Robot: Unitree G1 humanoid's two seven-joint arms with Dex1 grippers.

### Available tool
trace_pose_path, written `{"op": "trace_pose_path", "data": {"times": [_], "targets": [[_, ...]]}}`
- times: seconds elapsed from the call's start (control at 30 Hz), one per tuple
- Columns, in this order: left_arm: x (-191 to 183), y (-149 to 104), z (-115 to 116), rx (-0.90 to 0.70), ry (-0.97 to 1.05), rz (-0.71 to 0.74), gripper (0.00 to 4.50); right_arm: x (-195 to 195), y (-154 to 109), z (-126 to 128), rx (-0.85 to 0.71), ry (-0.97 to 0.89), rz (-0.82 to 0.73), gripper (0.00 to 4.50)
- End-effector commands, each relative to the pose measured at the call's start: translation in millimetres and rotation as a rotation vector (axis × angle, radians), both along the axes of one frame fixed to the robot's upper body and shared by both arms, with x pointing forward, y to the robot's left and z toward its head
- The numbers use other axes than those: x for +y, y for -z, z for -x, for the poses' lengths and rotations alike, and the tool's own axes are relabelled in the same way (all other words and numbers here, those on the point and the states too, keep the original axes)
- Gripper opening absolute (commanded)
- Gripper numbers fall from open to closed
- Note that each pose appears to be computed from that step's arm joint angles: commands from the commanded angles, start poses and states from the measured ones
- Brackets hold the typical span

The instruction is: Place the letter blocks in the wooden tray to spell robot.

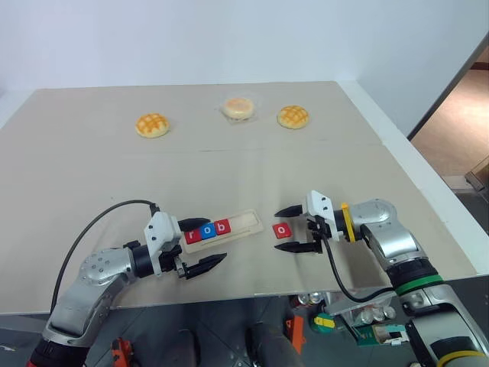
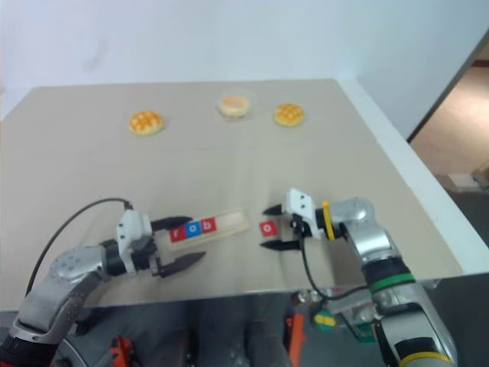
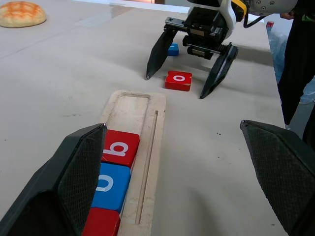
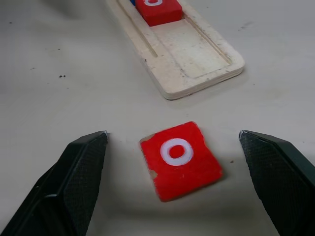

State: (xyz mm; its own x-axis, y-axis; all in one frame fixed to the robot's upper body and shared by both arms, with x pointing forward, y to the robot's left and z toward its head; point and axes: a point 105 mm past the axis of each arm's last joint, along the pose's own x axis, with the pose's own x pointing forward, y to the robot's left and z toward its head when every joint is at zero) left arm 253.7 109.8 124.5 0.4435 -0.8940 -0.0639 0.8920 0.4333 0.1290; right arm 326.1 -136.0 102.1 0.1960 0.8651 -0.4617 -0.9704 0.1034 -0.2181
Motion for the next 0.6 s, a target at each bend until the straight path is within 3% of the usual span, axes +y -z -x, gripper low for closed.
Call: {"op": "trace_pose_path", "data": {"times": [0.03, 0.6], "targets": [[-2.2, -9.1, 4.3, -0.047, 0.012, 0.003, 4.50, -0.2, 1.5, 16.4, 0.024, -0.037, 0.016, 4.21], [-3.9, -10.9, 3.6, -0.038, 0.047, 0.018, 4.50, -8.8, 4.3, 29.2, 0.059, 0.072, 0.003, 4.21]]}}
